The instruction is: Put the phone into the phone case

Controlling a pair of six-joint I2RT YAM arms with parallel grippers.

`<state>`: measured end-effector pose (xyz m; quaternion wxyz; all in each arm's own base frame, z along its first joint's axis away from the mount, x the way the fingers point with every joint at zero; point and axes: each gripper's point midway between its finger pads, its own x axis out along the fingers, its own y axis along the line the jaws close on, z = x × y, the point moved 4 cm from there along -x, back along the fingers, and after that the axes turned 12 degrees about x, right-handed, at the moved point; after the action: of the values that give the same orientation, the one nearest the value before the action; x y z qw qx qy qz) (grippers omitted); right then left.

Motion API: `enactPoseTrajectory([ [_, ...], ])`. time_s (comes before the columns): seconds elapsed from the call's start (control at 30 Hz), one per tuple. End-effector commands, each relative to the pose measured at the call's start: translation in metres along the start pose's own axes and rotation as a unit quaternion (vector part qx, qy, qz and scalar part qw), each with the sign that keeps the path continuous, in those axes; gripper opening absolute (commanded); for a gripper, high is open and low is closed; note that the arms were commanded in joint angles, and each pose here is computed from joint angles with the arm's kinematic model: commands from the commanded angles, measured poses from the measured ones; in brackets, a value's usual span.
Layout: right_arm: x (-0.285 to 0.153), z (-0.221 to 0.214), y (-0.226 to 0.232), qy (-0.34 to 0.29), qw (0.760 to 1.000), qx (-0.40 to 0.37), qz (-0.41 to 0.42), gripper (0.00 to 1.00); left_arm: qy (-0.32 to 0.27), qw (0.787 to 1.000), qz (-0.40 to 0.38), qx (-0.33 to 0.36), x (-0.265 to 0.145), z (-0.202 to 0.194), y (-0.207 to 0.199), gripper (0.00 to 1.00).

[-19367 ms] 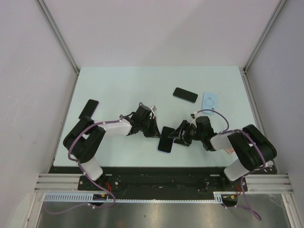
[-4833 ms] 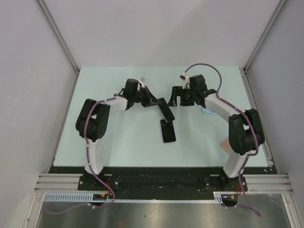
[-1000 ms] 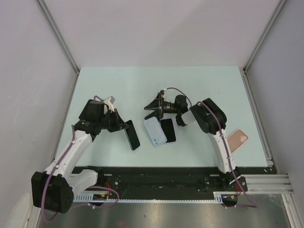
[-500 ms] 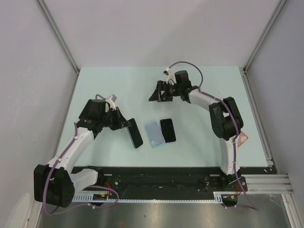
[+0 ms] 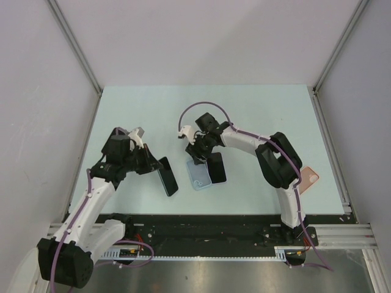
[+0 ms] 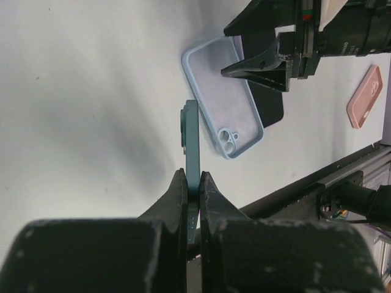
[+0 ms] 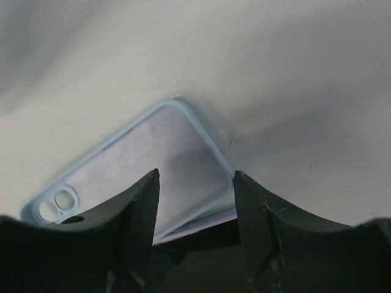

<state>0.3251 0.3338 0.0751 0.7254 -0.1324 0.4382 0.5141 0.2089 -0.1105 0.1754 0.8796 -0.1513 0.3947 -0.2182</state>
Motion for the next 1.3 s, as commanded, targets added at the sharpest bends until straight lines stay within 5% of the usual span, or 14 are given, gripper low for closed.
enactPoseTrajectory([
  [0.0,-0.011,0.005,-0.001,0.014,0.993,-0.116,-0.019,0.56,-0.002,1.000,-0.007,-0.001,-0.009,-0.005,-0.003,0.00],
  [0.6,0.026,0.010,-0.009,0.024,0.987,-0.151,-0.041,0.55,-0.007,1.000,-0.014,-0.007,-0.010,-0.004,-0.006,0.00],
  [0.7,0.028,0.011,-0.009,0.018,0.990,-0.136,-0.044,0.34,-0.011,1.000,-0.012,-0.008,-0.011,-0.004,-0.006,0.00],
  [0.77,0.025,0.018,-0.015,0.009,0.990,-0.121,-0.075,0.10,-0.017,1.000,-0.006,-0.007,-0.012,-0.002,-0.005,0.00],
  [0.83,0.021,0.025,-0.017,0.001,0.992,-0.076,-0.099,0.00,-0.024,1.000,0.005,-0.011,-0.013,0.001,-0.003,0.00],
  [1.0,-0.006,0.061,-0.033,-0.017,0.980,0.091,-0.177,0.00,-0.064,0.997,0.031,-0.032,-0.016,0.018,0.005,0.00],
  [1.17,-0.020,0.039,-0.051,-0.007,0.902,0.360,-0.237,0.00,-0.109,0.992,0.034,-0.054,-0.023,0.045,0.010,0.00],
  [1.27,-0.020,0.026,-0.044,-0.022,0.869,0.434,-0.238,0.00,-0.131,0.989,0.029,-0.065,-0.028,0.058,0.010,0.00],
])
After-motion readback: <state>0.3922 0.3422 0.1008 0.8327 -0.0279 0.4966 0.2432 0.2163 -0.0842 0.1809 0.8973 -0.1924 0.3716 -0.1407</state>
